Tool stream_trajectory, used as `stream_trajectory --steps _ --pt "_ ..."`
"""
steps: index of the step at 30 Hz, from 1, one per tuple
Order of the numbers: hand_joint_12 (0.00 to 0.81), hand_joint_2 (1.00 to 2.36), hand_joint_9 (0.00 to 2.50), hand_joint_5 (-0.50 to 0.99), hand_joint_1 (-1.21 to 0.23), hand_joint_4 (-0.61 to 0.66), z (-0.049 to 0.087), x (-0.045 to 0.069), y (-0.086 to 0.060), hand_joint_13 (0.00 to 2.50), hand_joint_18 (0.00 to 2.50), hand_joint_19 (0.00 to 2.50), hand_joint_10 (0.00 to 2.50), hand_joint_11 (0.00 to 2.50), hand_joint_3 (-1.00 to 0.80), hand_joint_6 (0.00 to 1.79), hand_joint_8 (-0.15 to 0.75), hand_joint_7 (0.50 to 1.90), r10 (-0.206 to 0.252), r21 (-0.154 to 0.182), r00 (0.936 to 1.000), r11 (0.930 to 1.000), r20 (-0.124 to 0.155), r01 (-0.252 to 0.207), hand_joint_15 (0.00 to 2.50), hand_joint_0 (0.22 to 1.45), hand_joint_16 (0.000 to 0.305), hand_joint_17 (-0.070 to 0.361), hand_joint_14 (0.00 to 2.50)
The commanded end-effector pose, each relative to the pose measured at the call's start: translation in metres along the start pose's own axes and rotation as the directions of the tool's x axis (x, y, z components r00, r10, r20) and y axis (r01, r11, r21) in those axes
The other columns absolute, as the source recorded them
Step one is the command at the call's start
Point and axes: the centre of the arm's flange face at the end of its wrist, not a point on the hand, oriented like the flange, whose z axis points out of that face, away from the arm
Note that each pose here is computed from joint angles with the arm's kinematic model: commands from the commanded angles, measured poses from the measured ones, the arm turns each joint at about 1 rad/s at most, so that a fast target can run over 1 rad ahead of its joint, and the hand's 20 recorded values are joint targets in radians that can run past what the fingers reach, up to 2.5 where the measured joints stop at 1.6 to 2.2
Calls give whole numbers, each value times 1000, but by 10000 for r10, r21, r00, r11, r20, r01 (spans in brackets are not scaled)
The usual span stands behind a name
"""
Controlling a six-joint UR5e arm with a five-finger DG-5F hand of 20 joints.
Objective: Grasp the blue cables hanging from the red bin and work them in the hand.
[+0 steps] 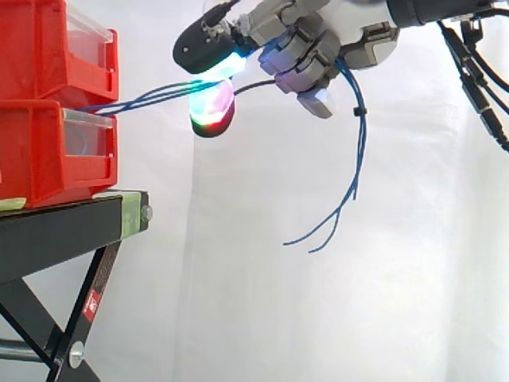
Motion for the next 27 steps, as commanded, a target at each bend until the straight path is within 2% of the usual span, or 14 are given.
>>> stream_trajectory --steps 1,6,8,13,19,24,27 --pt "771 1549 1736 298 -631 272 0 -1 0 2085 2500 763 2500 2500 528 286 519 1343 10 13 10000 10000 9 -10 2010 979 244 183 2500" --pt "771 1520 1736 314 -638 278 0 0 0 2085 2500 763 2500 2500 469 242 519 1338 10 3 10000 10000 -2 -10 2010 967 244 183 2500" --pt "771 1456 1736 325 -643 273 0 0 0 2085 2500 763 2500 2500 499 235 519 1346 33 -17 10000 10000 -5 -33 2010 990 244 183 2500" --pt "771 1329 1736 342 -648 250 0 0 0 2085 2500 763 2500 2500 543 353 519 1317 17 -41 10000 10000 -67 -18 2010 1060 244 183 2500" --pt "771 1248 1736 338 -655 244 1 0 -1 2085 2500 763 2500 2500 552 454 519 1283 -102 -102 9999 9999 -93 101 2010 1061 244 183 2500" --pt "771 1332 1736 322 -675 236 1 -1 -1 2085 2500 763 2500 2500 485 569 519 1287 -331 -104 9994 9994 -91 330 2010 992 244 183 2500" --pt "771 1355 1736 292 -702 225 1 -1 -2 2085 2500 763 2500 2500 452 777 519 1246 -391 -115 9992 9992 -102 390 2010 952 244 183 2500"
